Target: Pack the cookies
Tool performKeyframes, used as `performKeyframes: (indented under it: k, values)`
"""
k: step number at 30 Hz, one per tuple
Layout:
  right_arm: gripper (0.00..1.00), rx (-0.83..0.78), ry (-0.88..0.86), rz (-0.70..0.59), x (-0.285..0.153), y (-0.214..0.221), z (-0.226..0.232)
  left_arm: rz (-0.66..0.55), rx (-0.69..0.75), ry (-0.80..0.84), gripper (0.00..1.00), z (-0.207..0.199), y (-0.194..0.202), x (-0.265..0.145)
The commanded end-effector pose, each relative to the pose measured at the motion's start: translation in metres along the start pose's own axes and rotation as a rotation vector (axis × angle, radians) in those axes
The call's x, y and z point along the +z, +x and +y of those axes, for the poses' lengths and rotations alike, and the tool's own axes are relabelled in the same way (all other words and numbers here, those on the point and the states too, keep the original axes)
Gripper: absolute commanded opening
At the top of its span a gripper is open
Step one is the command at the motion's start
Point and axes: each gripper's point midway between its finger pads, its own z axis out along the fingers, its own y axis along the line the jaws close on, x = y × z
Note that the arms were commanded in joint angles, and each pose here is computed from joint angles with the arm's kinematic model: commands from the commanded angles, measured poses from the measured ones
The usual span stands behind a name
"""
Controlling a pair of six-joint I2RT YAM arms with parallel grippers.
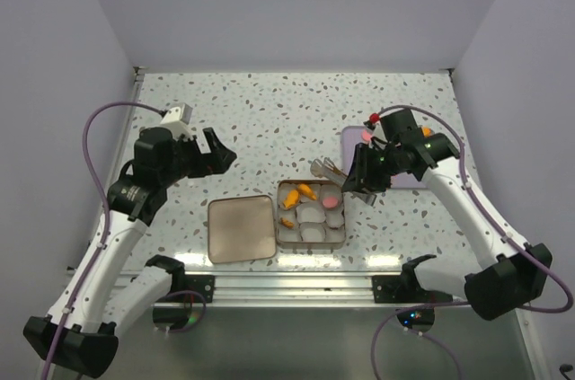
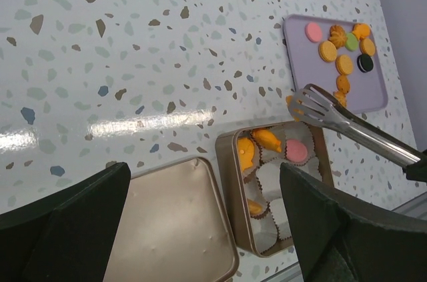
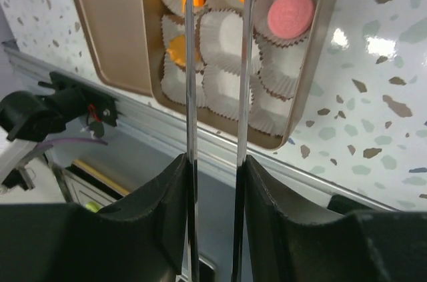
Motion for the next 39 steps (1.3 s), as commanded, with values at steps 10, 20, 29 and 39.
performKeyframes:
  k: [10,20,29,39]
  values:
    - [0.38,-0.022,-0.253,0.073,-0.018,0.061,0.020,-0.006,-0.041,0.050,1.00,-0.010,0.005,-0.011]
    - [0.38,0.002,-0.258,0.133,-0.011,0.095,0.004,-0.004,-0.052,0.047,1.00,-0.008,0.012,-0.017]
    - [0.42,0.015,-0.253,0.127,-0.004,0.094,0.001,-0.008,-0.062,0.048,1.00,-0.006,0.018,-0.025]
    - [0.47,0.018,-0.224,0.092,-0.006,0.087,0.000,-0.016,-0.064,0.044,1.00,-0.005,0.020,-0.031]
